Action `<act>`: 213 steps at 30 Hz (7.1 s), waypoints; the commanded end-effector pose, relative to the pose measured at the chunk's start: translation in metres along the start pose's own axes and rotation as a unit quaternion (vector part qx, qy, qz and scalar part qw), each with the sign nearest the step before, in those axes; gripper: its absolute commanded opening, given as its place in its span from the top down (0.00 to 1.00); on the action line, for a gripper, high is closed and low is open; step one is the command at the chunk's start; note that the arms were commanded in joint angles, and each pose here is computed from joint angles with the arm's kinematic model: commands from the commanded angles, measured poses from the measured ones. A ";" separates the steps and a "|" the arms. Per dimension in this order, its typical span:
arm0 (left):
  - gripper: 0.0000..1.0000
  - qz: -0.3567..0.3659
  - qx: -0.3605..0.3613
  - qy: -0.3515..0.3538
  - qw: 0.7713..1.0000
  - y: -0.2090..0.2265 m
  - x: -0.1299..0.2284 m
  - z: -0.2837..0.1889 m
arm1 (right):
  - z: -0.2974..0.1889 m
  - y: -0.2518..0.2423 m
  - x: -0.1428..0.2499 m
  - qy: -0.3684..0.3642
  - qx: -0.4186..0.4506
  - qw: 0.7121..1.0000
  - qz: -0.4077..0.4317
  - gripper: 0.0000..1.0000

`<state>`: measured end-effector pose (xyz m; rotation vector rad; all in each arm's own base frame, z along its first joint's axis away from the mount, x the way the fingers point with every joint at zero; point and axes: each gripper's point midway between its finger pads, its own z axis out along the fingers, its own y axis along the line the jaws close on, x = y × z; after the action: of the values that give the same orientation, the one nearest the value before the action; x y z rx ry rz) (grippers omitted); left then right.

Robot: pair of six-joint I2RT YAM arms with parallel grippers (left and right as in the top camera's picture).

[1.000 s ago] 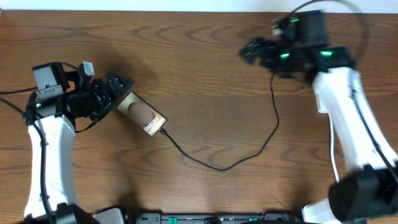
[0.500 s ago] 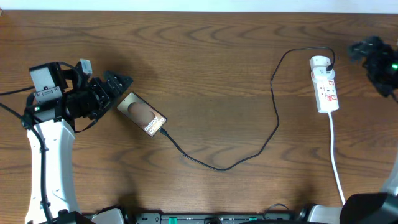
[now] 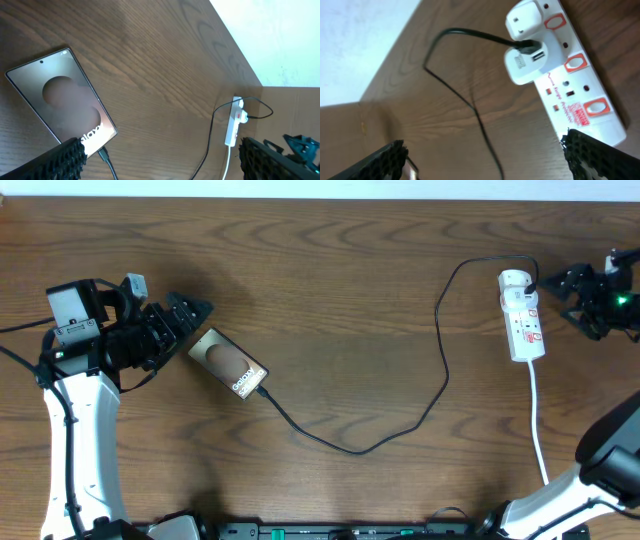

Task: Plug charger to phone and switch on socket
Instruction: 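Move the right gripper over the white power strip's orange switch, then press down the orange switch beside the plugged socket with the right gripper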

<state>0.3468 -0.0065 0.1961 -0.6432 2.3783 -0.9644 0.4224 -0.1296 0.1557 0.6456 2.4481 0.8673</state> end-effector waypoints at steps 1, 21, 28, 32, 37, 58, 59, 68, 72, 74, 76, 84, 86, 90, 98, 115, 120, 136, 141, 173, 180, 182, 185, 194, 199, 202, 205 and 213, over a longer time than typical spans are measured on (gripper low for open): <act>0.07 -0.001 -0.003 -0.008 1.000 -0.001 -0.004 -0.003 | 0.005 0.000 -0.019 -0.012 -0.012 0.999 -0.052 0.01; 0.06 -0.001 -0.003 -0.008 1.000 -0.001 -0.004 -0.003 | 0.064 -0.018 -0.036 -0.018 0.075 0.991 -0.114 0.01; 0.07 -0.001 -0.003 -0.008 1.000 -0.001 -0.003 -0.003 | 0.080 -0.034 -0.032 -0.004 0.080 0.992 -0.099 0.01; 0.06 -0.001 -0.003 -0.008 1.000 -0.001 -0.004 -0.003 | 0.084 -0.042 -0.031 0.001 0.091 0.992 -0.089 0.01; 0.06 -0.001 -0.003 -0.008 1.000 -0.001 -0.004 -0.003 | 0.090 -0.050 -0.030 0.003 0.099 0.993 -0.067 0.01; 0.06 -0.001 -0.014 -0.013 1.000 0.003 -0.005 -0.003 | 0.113 -0.056 -0.018 0.028 0.078 0.996 -0.031 0.01; 0.06 -0.001 -0.014 -0.013 1.000 0.003 -0.005 -0.003 | 0.114 -0.056 -0.018 0.027 0.078 0.996 -0.032 0.01; 0.06 -0.001 -0.014 -0.013 1.000 0.003 -0.005 -0.003 | 0.108 -0.048 -0.030 0.015 0.076 0.996 -0.043 0.01; 0.06 -0.001 -0.014 -0.013 1.000 0.003 -0.005 -0.003 | 0.106 -0.046 -0.030 0.016 0.078 0.996 -0.042 0.01; 0.06 -0.001 -0.014 -0.013 1.000 0.003 -0.005 -0.003 | 0.106 -0.046 -0.029 0.018 0.078 0.996 -0.040 0.01; 0.06 -0.001 -0.015 -0.013 1.000 0.003 -0.005 -0.003 | 0.106 -0.046 -0.028 0.021 0.079 0.996 -0.037 0.01; 0.06 -0.002 -0.015 -0.012 1.000 0.003 -0.005 -0.003 | 0.111 -0.041 -0.018 0.038 0.079 0.996 -0.023 0.01; 0.06 -0.002 -0.015 -0.012 1.000 0.003 -0.005 -0.003 | 0.113 -0.038 -0.016 0.041 0.078 0.996 -0.026 0.01; 0.06 -0.003 -0.015 -0.012 1.000 0.004 -0.004 -0.003 | 0.117 -0.033 -0.014 0.045 0.078 0.996 -0.030 0.01; 0.06 -0.004 -0.016 -0.011 1.000 0.004 -0.004 -0.003 | 0.121 -0.029 -0.012 0.046 0.078 0.996 -0.025 0.01; 0.06 -0.010 -0.019 -0.004 1.000 0.005 0.000 -0.003 | 0.116 -0.049 -0.015 0.037 0.137 0.989 -0.027 0.01; 0.06 -0.009 -0.019 -0.004 1.000 0.006 0.000 -0.003 | 0.116 -0.048 -0.013 0.041 0.134 0.990 -0.020 0.01; 0.06 -0.012 -0.020 -0.002 1.000 0.006 0.001 -0.003 | 0.119 -0.040 -0.007 0.051 0.114 0.992 -0.001 0.01; 0.06 -0.012 -0.020 -0.002 1.000 0.006 0.001 -0.003 | 0.120 -0.038 -0.005 0.053 0.113 0.992 0.008 0.01; 0.06 -0.010 -0.020 -0.002 1.000 0.006 0.001 -0.003 | 0.130 -0.024 0.005 0.068 0.108 0.992 0.016 0.01; 0.06 -0.013 -0.022 0.001 1.000 0.007 0.003 -0.003 | 0.130 -0.024 0.005 0.068 0.108 0.992 0.016 0.01; 0.06 -0.013 -0.022 0.001 1.000 0.007 0.003 -0.003 | 0.130 -0.024 0.005 0.068 0.108 0.992 0.016 0.01; 0.06 -0.013 -0.022 0.001 1.000 0.007 0.003 -0.003 | 0.130 -0.024 0.005 0.068 0.108 0.992 0.015 0.01; 0.06 -0.013 -0.022 0.001 1.000 0.007 0.003 -0.003 | 0.130 -0.025 0.002 0.062 0.109 0.992 0.015 0.01; 0.06 -0.014 -0.022 0.002 1.000 0.007 0.003 -0.003 | 0.128 -0.028 -0.005 0.050 0.111 0.993 0.011 0.01; 0.06 -0.014 -0.022 0.002 1.000 0.007 0.003 -0.003 | 0.126 -0.029 -0.009 0.043 0.110 0.993 0.011 0.01; 0.06 -0.014 -0.022 0.002 1.000 0.007 0.003 -0.003 | 0.124 -0.030 -0.012 0.039 0.111 0.993 0.011 0.01; 0.06 -0.013 -0.022 0.002 1.000 0.007 0.003 -0.003 | 0.105 -0.033 -0.022 0.033 0.146 0.989 0.016 0.01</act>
<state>0.3404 -0.0054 0.1895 -0.6831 2.4127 -0.9465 0.4845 -0.1140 0.0521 0.7603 2.6665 0.5640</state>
